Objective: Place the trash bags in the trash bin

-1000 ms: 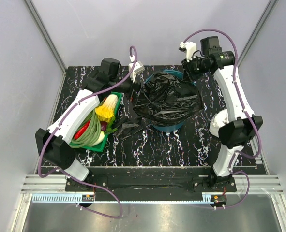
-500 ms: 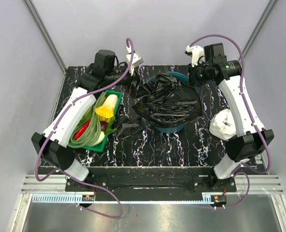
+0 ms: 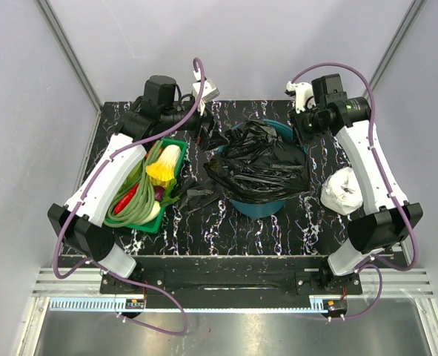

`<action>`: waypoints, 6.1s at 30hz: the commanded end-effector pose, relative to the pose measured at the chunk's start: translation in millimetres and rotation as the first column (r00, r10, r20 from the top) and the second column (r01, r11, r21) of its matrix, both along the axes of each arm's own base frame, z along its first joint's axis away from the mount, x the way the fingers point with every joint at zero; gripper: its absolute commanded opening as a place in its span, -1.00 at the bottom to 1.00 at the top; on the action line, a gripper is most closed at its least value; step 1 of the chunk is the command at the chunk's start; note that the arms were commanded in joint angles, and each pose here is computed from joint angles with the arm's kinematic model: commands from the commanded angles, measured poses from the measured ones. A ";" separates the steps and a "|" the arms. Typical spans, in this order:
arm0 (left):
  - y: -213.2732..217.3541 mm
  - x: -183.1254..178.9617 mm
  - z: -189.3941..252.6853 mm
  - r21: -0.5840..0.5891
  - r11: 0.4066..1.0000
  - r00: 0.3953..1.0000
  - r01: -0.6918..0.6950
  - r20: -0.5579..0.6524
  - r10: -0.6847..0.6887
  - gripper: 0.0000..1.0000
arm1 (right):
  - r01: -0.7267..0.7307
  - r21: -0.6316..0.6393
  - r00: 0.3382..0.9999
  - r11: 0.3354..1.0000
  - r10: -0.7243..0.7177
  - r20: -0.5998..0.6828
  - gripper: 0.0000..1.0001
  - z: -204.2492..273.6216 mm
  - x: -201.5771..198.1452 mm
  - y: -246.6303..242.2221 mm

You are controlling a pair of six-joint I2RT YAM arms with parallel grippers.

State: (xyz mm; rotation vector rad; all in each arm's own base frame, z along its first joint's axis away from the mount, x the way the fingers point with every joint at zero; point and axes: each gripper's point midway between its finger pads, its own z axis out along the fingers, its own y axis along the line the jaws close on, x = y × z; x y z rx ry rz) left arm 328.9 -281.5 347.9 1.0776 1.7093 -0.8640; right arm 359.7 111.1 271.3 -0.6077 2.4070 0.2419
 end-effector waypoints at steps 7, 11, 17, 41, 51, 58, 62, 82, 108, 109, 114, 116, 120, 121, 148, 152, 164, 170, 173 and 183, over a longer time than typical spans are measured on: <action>2.6 -4.9 6.1 0.026 0.999 0.997 0.039 0.060 -0.041 0.98 | -0.031 0.008 0.981 0.999 0.029 0.191 0.08 69.5 -22.5 -5.7; 4.5 1.3 1.6 0.046 0.999 0.997 0.020 0.074 -0.023 0.98 | -0.095 0.050 0.969 0.994 0.081 0.234 0.09 84.2 -20.1 6.3; 1.1 9.7 -2.0 0.054 0.998 0.997 0.020 0.076 -0.024 0.98 | -0.181 0.078 0.964 0.980 0.161 0.212 0.08 77.0 -6.0 24.0; 2.6 14.4 -14.3 0.086 0.996 0.996 0.020 0.087 -0.028 0.98 | -0.267 0.073 0.955 0.961 0.254 0.151 0.04 40.4 34.9 42.7; 3.9 9.4 -15.6 0.082 0.996 0.996 0.025 0.080 -0.031 0.98 | -0.278 0.091 0.941 0.956 0.251 0.228 0.02 61.5 23.7 45.9; 5.8 7.9 -15.3 0.086 0.996 0.996 0.020 0.087 -0.028 0.98 | -0.288 0.083 0.945 0.954 0.270 0.182 -0.01 43.3 20.5 50.7; 6.5 6.5 -15.3 0.086 0.996 0.996 0.020 0.087 -0.028 0.98 | -0.286 0.063 0.947 0.956 0.272 0.169 -0.02 35.8 23.6 50.4; 7.2 6.5 -18.5 0.094 0.995 0.995 0.024 0.090 -0.032 0.98 | -0.278 0.000 0.953 0.961 0.276 0.122 -0.04 4.5 34.9 46.7; 8.9 9.6 -13.0 0.099 0.995 0.993 0.011 0.118 -0.023 0.98 | -0.256 0.012 0.932 0.967 0.243 0.268 -1.00 65.1 45.6 51.5; 8.8 9.8 -11.8 0.098 0.995 0.992 0.011 0.122 -0.023 0.98 | -0.256 0.013 0.927 0.967 0.241 0.287 -1.00 72.5 46.0 52.1; 6.6 10.9 -5.8 0.086 0.996 0.991 0.017 0.130 -0.028 0.98 | -0.228 -0.012 0.917 0.974 0.219 0.335 -1.00 89.8 52.3 46.1; 5.4 11.9 -3.7 0.082 0.996 0.991 0.018 0.128 -0.028 0.98 | -0.216 -0.019 0.915 0.976 0.210 0.346 -1.00 93.8 53.6 44.0; 5.1 12.7 1.9 0.077 0.997 0.989 0.017 0.142 -0.028 0.98 | -0.247 -0.021 0.920 0.969 0.241 0.309 -0.92 86.5 47.5 46.6; 4.9 13.1 2.0 0.077 0.997 0.989 0.018 0.143 -0.029 0.98 | -0.253 -0.016 0.924 0.967 0.247 0.291 -0.82 82.2 45.6 47.0; 7.7 10.8 -8.0 0.098 0.995 0.991 0.020 0.133 -0.033 0.98 | -0.324 -0.024 0.941 0.946 0.325 0.096 -0.09 4.1 31.2 50.6; 7.7 10.8 -8.0 0.099 0.995 0.990 0.020 0.134 -0.033 0.98 | -0.330 -0.018 0.940 0.944 0.330 0.087 -0.13 1.0 29.3 52.5; 11.0 11.4 -8.4 0.109 0.994 0.989 0.008 0.147 -0.024 0.98 | -0.330 -0.004 0.936 0.944 0.327 0.130 -1.00 18.5 30.6 57.1; 9.9 11.7 -6.5 0.106 0.994 0.988 0.010 0.151 -0.026 0.98 | -0.286 0.000 0.935 0.958 0.279 0.218 -1.00 53.5 36.4 54.7; 9.5 12.2 -2.7 0.100 0.995 0.988 0.008 0.155 -0.024 0.98 | -0.261 0.000 0.926 0.965 0.250 0.285 -1.00 77.2 40.1 53.1; 1.2 13.4 -4.0 0.102 0.995 0.988 0.005 0.153 -0.021 0.98 | -0.156 -0.068 0.906 0.985 0.170 0.387 -1.00 103.9 63.5 36.8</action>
